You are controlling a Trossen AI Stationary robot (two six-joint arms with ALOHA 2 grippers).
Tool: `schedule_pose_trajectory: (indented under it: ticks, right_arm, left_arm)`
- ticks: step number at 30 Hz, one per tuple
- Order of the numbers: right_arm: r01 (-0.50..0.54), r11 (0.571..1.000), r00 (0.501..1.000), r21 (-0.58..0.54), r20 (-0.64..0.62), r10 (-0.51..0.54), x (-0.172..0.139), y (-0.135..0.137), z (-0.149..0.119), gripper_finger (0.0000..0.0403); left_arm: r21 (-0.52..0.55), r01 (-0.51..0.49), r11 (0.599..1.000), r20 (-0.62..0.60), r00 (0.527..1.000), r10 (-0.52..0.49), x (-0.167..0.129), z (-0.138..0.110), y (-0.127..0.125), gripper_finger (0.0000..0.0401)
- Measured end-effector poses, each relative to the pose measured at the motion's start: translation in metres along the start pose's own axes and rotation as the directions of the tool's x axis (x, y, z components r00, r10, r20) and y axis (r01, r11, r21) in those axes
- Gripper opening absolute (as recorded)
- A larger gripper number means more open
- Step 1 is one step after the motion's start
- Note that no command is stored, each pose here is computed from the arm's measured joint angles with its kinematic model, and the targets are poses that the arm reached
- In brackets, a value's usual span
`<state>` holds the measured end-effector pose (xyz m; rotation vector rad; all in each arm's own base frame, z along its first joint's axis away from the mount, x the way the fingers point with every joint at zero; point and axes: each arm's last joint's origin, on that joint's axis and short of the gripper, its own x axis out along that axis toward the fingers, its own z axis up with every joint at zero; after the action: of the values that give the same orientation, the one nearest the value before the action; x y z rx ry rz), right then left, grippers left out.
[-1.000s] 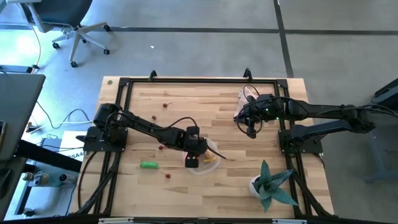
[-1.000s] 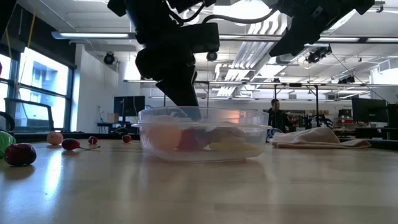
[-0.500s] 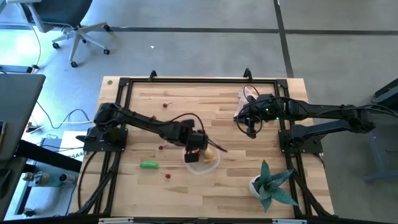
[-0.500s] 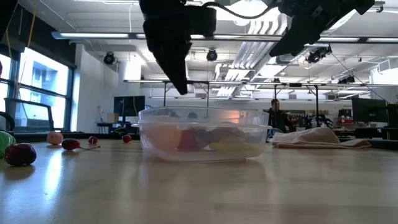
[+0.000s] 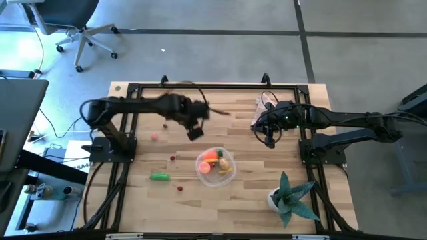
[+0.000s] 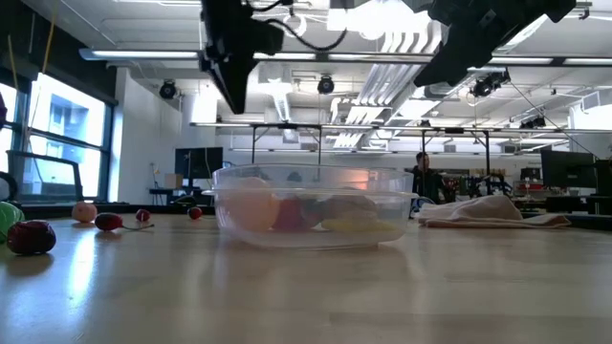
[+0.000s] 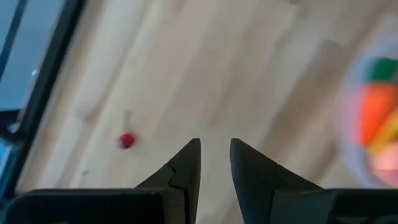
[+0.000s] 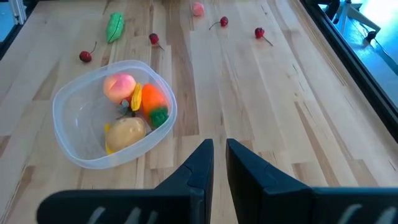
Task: Pick and placing Produce into tupperware
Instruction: Put the cherry into the transparent bin
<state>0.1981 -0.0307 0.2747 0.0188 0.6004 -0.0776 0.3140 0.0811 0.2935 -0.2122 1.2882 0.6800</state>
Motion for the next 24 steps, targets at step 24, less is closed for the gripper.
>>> schedule_pose_trajectory:
  ticks: [24]
  right_arm:
    - [0.0, 1.0, 1.0, 0.0, 0.0, 0.0, 0.0, 0.0, 0.0, 0.0032]
  left_arm:
    - [-0.283, 0.112, 0.953, -0.059, 0.989, -0.134, 0.111, -0.044, 0.16, 0.0079]
